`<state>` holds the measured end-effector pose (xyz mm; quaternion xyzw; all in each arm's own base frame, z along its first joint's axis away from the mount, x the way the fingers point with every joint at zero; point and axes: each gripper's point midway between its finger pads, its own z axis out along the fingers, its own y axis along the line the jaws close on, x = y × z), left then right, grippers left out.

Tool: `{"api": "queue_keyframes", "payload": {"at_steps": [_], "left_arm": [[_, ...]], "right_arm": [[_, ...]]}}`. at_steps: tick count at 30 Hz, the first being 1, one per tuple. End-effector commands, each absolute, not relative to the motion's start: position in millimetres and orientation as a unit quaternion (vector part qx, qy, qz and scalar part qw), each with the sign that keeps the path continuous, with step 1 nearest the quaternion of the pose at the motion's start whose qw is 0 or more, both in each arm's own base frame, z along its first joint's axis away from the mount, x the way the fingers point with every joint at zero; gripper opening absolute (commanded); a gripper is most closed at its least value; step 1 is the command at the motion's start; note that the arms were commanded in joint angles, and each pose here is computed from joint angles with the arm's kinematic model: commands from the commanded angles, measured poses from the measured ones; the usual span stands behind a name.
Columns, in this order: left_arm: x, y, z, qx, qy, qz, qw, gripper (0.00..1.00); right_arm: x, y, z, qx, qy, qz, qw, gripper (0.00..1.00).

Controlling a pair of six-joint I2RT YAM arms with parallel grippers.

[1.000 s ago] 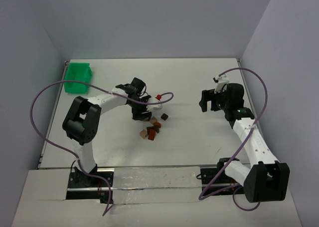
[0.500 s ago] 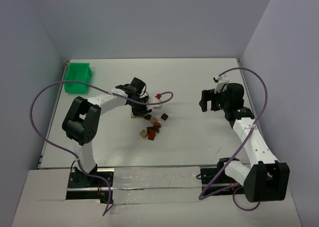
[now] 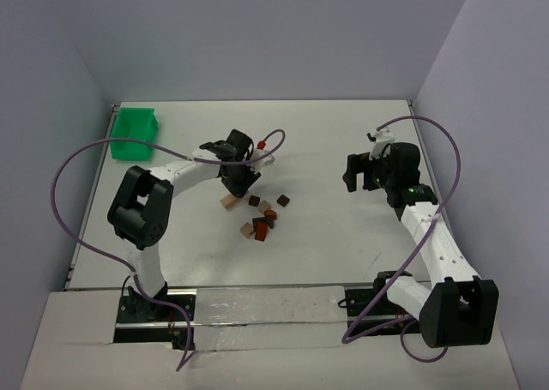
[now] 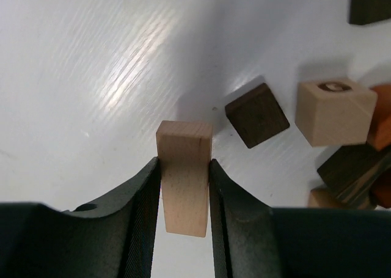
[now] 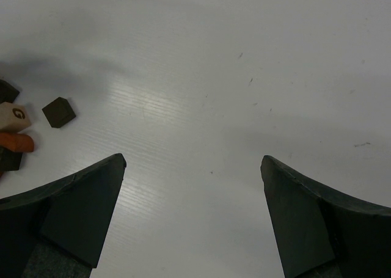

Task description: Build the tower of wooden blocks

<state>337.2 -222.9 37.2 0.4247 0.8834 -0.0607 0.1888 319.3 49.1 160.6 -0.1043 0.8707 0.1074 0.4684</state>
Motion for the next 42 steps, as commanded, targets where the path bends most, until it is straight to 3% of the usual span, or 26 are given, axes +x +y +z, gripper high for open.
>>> {"api": "queue_keyframes", "payload": {"at_steps": [1, 8, 22, 29, 42], "left_arm": [[352.1, -227.6, 30.6, 0.253, 0.944, -0.016, 0.212, 0.0], [354.9, -231.3, 3.7, 0.161, 0.965, 0.047, 0.203, 0.0], [300.3, -315.6, 0.8, 0.161, 0.971, -0.015, 0.179, 0.0], [282.3, -325.0, -3.5, 0.142, 0.978, -0.036, 0.151, 0.0], [322.3, -284.2, 14.6, 0.038, 0.98, 0.013, 0.194, 0.0]], "right_arm": [[327.0, 47.7, 187.1, -0.108, 0.855, 0.102, 0.497, 1.0], [326.5, 46.6, 185.8, -0.106, 0.856, 0.1, 0.496, 1.0], [328.5, 43.9, 183.3, -0.106, 0.859, 0.093, 0.493, 1.0], [328.3, 43.1, 180.9, -0.104, 0.86, 0.091, 0.491, 1.0], [330.6, 45.0, 175.1, -0.102, 0.865, 0.098, 0.481, 1.0]]}}
